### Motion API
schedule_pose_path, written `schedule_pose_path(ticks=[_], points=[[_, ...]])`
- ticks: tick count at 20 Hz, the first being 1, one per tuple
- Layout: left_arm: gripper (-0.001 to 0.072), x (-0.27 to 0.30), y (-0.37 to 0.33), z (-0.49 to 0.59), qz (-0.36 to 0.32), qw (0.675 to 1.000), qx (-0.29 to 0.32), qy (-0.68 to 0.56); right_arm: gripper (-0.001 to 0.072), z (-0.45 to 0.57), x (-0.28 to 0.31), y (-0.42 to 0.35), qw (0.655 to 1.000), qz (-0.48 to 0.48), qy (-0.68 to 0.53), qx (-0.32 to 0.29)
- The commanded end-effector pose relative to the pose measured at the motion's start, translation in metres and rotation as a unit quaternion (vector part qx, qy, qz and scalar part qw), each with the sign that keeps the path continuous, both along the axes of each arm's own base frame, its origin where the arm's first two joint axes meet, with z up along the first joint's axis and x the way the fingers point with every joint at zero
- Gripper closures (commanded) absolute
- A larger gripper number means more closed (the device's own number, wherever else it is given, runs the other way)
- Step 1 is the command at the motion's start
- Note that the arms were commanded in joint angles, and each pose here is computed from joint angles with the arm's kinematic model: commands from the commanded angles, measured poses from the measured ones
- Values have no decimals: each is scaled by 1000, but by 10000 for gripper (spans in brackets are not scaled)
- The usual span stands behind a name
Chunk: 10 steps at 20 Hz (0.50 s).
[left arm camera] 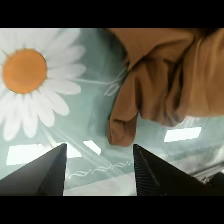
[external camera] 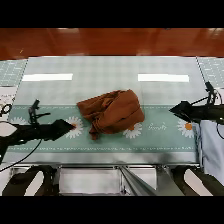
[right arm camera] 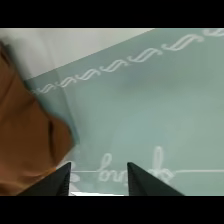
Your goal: Fold the shirts.
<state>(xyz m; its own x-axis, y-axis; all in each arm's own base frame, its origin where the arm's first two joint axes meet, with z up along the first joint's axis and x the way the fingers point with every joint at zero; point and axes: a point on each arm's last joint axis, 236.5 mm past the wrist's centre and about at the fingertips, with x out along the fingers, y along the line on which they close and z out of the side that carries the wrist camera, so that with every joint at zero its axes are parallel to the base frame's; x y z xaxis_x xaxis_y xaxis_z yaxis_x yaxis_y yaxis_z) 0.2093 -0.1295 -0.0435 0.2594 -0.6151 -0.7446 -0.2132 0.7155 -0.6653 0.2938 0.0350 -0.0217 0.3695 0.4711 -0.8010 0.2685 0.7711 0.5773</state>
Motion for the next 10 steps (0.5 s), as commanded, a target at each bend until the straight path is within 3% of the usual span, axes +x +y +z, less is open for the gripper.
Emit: schedule_pose_path(ticks=[1, 10], points=[[201, -3, -36, -25, -19, 1000, -10, 11, 302, -5, 8, 30, 999, 9, -11, 39], [201, 5, -90, -63, -81, 995, 13, 57, 302, -2, 7, 49, 998, 30, -16, 52]])
